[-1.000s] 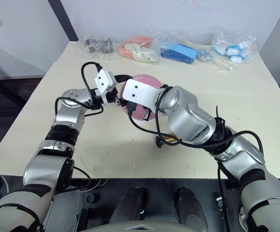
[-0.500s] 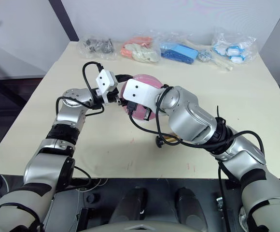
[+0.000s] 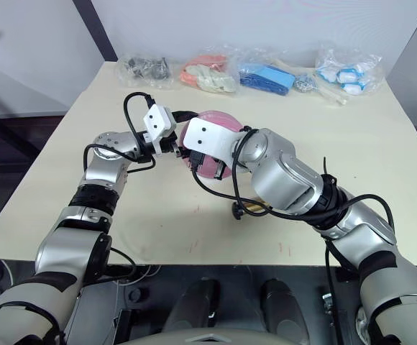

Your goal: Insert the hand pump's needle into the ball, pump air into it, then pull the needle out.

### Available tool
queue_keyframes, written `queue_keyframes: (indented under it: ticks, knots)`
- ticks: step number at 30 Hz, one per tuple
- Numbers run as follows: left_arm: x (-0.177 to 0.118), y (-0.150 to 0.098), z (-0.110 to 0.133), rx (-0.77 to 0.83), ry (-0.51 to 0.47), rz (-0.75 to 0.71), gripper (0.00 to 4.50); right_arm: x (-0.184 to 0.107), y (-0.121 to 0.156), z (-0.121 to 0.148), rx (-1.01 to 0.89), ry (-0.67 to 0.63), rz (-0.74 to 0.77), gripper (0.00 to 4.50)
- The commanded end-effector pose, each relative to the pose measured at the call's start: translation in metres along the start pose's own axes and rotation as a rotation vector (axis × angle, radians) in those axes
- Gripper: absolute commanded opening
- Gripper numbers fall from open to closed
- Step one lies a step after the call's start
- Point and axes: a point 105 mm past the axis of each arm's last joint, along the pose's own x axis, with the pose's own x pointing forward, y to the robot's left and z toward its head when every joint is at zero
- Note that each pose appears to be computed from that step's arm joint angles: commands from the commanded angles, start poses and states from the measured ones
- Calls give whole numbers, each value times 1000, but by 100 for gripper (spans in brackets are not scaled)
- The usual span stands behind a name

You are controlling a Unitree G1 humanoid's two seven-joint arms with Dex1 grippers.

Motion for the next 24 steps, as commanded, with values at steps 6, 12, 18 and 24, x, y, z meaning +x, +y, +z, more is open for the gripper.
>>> queue_keyframes:
  ticks: [6,12,18,24]
  knots:
    - [-11,-25,-69,-104,271,-22,447,-23,3,38,-64,-158,4,34]
    - [-11,-26,-70,-103,274,-25,447,-24,2,38,-61,-156,2,34]
    - [-10,-26,-70,-101,275,-27,447,-25,2,37,-56,-155,0,34]
    - [-8,-24,-61,-111,216,-16,447,-37,-9,23,26,-154,-32,34]
